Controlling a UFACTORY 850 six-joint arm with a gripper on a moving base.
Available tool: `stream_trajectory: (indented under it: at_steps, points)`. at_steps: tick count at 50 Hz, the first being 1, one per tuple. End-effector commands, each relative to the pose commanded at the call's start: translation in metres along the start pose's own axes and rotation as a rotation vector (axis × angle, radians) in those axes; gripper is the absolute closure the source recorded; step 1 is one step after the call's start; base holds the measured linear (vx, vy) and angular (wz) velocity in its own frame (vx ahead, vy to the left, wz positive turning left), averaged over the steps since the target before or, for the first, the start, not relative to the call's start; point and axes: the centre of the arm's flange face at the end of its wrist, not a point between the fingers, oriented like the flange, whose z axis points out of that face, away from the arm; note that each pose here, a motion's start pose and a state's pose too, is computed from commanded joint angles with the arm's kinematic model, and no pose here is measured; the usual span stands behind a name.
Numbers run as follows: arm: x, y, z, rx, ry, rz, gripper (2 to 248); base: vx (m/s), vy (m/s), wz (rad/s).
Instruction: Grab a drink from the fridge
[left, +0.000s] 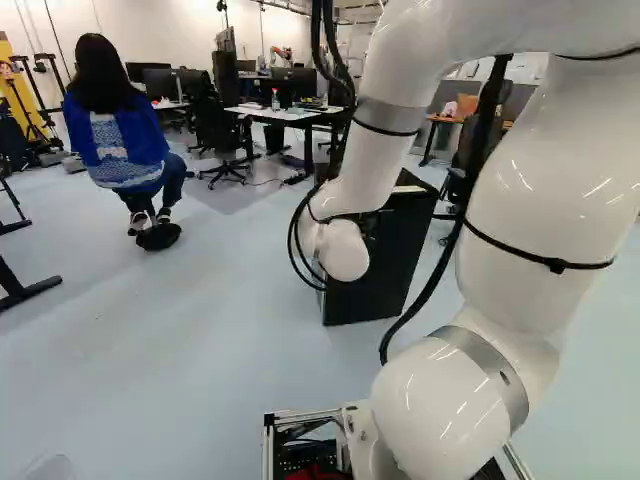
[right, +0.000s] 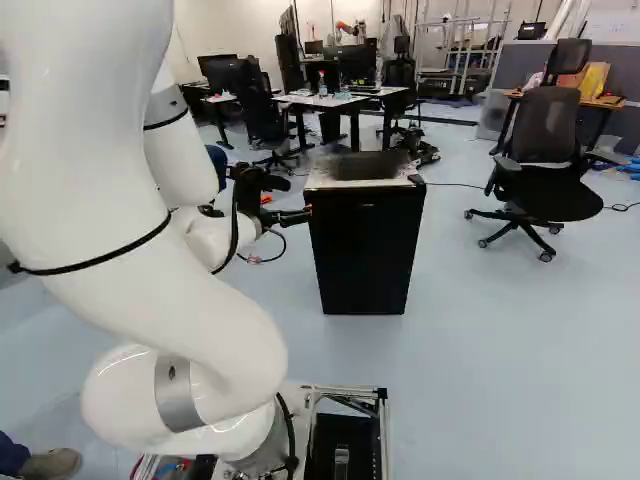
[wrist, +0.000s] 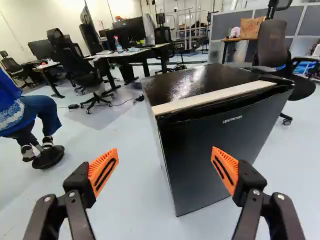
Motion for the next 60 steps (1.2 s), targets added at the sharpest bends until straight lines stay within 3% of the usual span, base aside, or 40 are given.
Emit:
stream_trajectory:
  at_steps: [29, 60]
  points:
    - [-0.022, -0.034, 0.031, -0.046, 0.037, -0.013, 3, 0.000, 0.000, 0.000]
    - [-0.052, -0.065, 0.071, -0.156, 0.071, -0.005, 3, 0.000, 0.000, 0.000]
